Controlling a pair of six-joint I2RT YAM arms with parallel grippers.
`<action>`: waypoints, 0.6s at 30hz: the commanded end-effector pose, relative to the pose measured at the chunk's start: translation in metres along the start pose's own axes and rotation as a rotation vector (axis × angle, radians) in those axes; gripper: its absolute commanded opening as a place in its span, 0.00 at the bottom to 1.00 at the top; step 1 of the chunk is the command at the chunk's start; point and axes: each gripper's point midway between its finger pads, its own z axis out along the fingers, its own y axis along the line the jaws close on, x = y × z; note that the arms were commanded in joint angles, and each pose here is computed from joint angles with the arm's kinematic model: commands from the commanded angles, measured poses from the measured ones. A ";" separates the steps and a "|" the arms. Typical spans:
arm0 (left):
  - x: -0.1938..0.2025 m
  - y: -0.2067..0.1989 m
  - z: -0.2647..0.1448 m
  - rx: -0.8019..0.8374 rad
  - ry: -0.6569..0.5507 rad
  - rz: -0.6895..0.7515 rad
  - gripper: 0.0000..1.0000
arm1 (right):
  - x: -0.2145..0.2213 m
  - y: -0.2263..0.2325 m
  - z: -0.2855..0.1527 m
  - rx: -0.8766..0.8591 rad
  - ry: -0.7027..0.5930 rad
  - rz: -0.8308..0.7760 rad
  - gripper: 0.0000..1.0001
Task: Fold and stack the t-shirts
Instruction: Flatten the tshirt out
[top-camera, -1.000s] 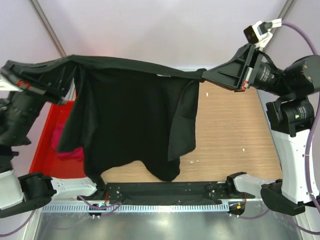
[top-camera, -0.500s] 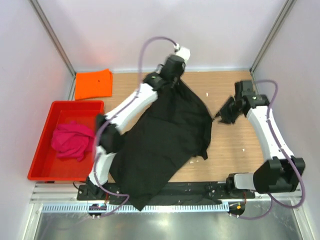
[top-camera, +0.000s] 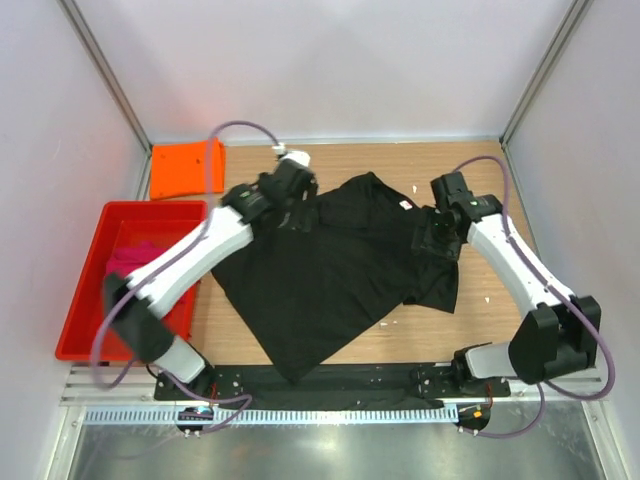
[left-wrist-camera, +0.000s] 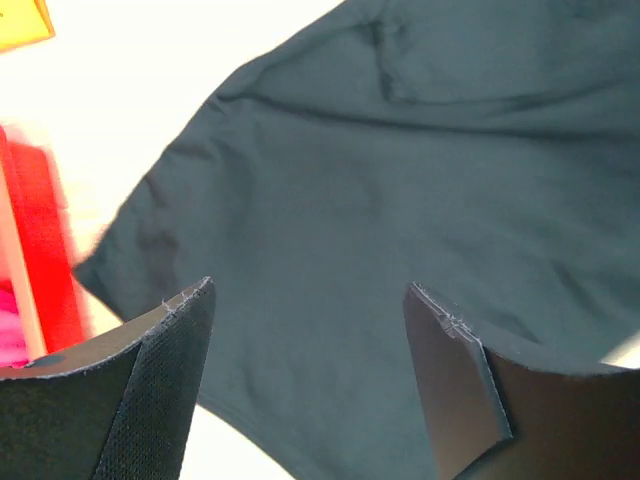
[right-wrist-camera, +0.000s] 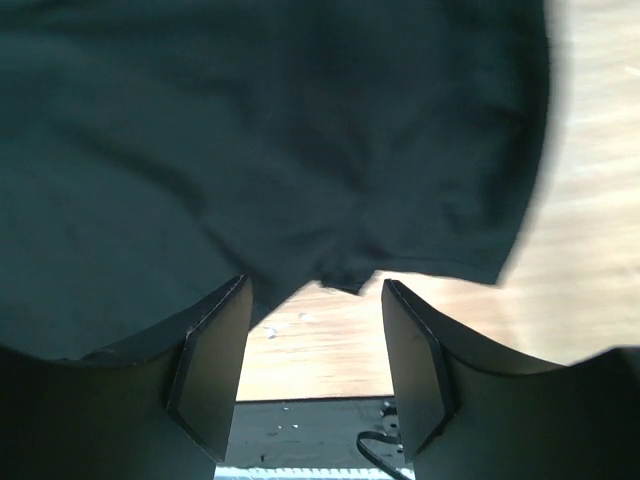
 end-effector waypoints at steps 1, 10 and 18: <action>0.061 -0.002 -0.009 0.072 0.094 -0.118 0.76 | -0.008 0.040 0.012 -0.131 -0.009 -0.094 0.61; 0.128 0.000 0.040 0.009 0.261 -0.133 0.70 | -0.040 0.058 0.069 -0.081 0.010 -0.121 0.60; 0.123 0.000 0.091 -0.078 0.323 -0.084 0.69 | -0.067 0.037 0.111 0.115 -0.002 -0.162 0.59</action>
